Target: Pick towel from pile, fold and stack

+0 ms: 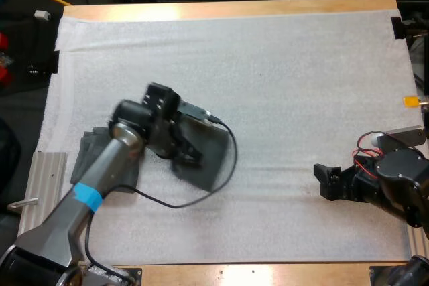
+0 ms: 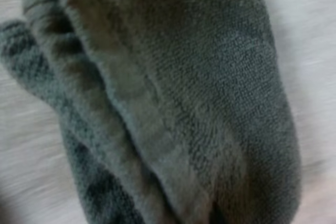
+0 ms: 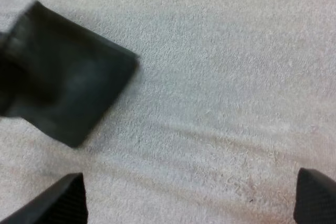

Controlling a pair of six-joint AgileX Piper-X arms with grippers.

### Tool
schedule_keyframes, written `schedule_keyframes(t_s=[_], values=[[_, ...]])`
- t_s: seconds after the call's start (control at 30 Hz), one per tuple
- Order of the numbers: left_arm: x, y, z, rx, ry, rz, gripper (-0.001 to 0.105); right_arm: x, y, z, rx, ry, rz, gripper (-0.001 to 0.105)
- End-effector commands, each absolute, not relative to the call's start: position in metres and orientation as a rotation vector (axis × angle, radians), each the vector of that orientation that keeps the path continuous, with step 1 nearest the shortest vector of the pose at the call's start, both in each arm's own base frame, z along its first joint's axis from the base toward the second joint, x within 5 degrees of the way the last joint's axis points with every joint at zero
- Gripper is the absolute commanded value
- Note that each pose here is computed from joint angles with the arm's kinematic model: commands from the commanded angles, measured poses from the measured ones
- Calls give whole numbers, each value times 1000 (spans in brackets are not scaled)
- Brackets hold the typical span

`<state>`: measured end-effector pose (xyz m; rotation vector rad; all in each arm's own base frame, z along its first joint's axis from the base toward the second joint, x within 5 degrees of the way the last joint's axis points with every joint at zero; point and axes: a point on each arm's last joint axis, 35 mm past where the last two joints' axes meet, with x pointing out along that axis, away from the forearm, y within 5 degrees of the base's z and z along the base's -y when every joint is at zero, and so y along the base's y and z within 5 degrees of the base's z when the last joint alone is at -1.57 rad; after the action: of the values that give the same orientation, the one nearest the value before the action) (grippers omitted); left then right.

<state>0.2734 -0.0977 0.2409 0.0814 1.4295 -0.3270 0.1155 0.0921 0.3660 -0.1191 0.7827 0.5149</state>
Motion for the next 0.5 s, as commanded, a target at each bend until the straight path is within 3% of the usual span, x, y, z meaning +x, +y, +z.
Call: schedule_keyframes(t_s=[0.0, 0.2, 0.47], values=[[273, -88, 250, 146, 1433, -268, 0, 115, 92, 366, -130, 784, 527, 77], [272, -53, 265, 235, 1490, -88, 0, 115, 92, 366, -130, 784, 527, 77], [266, -19, 278, 203, 1483, 41, 0, 115, 92, 366, -130, 784, 527, 77]])
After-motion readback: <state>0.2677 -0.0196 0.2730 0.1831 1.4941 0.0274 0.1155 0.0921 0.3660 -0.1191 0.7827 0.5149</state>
